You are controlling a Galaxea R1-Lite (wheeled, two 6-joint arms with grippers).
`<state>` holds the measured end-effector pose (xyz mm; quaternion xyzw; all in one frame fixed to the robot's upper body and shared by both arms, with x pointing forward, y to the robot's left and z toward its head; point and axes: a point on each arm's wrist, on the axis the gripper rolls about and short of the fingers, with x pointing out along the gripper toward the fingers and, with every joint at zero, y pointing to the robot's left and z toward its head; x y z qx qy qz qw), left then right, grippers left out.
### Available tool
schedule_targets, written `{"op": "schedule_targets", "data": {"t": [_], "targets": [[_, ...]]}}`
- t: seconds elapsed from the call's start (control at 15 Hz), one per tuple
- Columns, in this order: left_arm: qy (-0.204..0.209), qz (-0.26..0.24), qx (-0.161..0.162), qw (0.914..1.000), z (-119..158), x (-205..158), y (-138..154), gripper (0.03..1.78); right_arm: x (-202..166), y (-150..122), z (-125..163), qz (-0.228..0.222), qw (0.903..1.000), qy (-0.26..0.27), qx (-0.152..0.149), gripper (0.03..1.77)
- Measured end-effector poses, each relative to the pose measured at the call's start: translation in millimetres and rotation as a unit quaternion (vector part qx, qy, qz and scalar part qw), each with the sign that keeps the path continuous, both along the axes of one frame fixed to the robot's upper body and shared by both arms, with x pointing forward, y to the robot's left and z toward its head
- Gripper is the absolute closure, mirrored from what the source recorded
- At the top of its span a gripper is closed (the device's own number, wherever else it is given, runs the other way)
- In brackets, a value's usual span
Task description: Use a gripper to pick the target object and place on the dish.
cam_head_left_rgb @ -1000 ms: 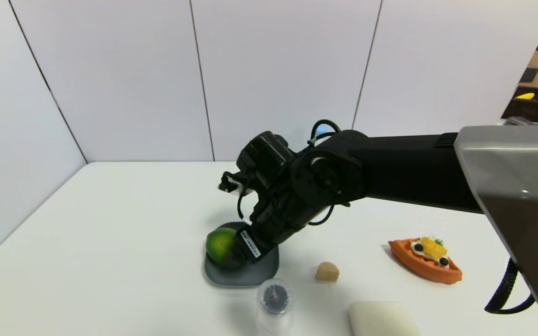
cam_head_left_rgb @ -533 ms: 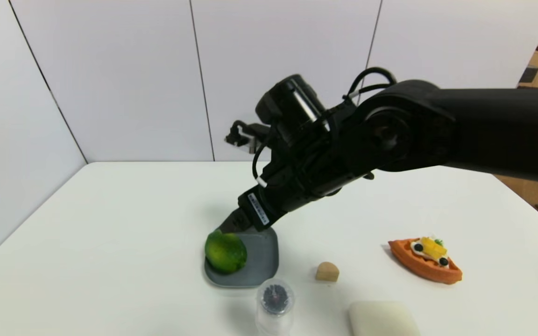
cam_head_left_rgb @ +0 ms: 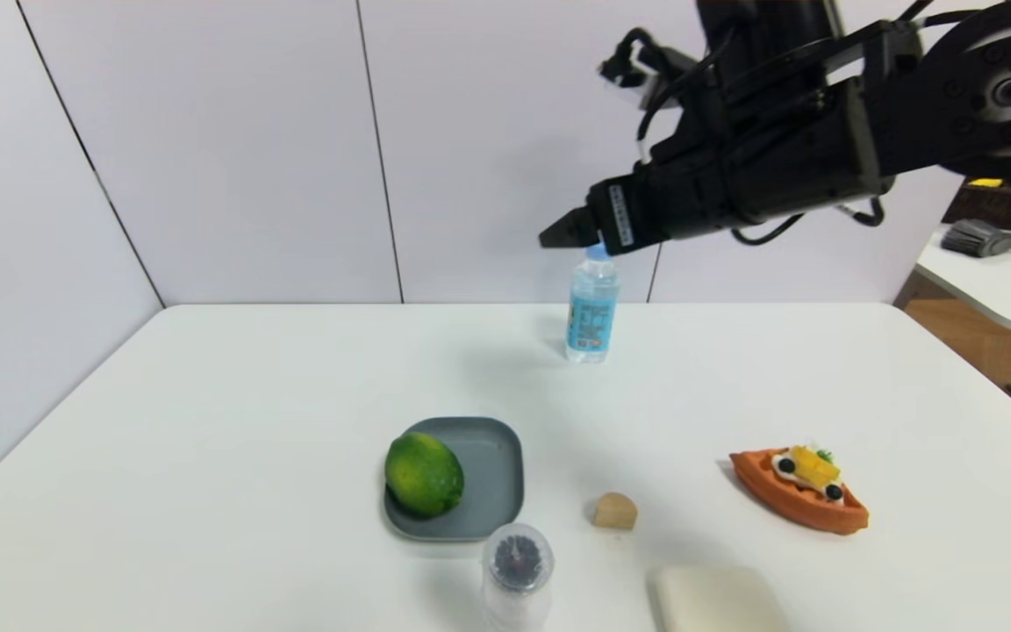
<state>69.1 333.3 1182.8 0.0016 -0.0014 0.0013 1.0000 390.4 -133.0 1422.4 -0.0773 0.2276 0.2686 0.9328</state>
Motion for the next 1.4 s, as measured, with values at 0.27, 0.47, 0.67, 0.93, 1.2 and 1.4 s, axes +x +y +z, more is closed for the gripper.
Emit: {"op": "schedule_targets", "data": {"t": [0.27,0.47,0.67,0.93,1.2,1.4], "targets": [[0.0,0.0,0.0,1.0,0.0,0.0,0.0,0.12,19.4,-74.2,34.9,-0.13,0.9852,-0.105,0.037,0.11],[0.0,0.0,0.0,1.0,0.0,0.0,0.0,0.12,17.7,-113.5,45.9,-0.179,0.9635,-0.194,0.045,0.11],[0.0,0.0,0.0,1.0,0.0,0.0,0.0,0.12,-6.3,-141.3,51.4,-0.206,0.9412,-0.263,0.048,0.11],[0.0,0.0,0.0,1.0,0.0,0.0,0.0,0.12,-64.4,-168.0,58.2,-0.229,0.924,-0.302,0.055,0.1],[0.0,0.0,0.0,1.0,0.0,0.0,0.0,0.12,-125.6,-188.7,46.2,-0.241,0.918,-0.31,0.054,0.1],[0.0,0.0,0.0,1.0,0.0,0.0,0.0,0.12,-167.4,-196.4,24.5,-0.25,0.9166,-0.307,0.053,0.1]]}}
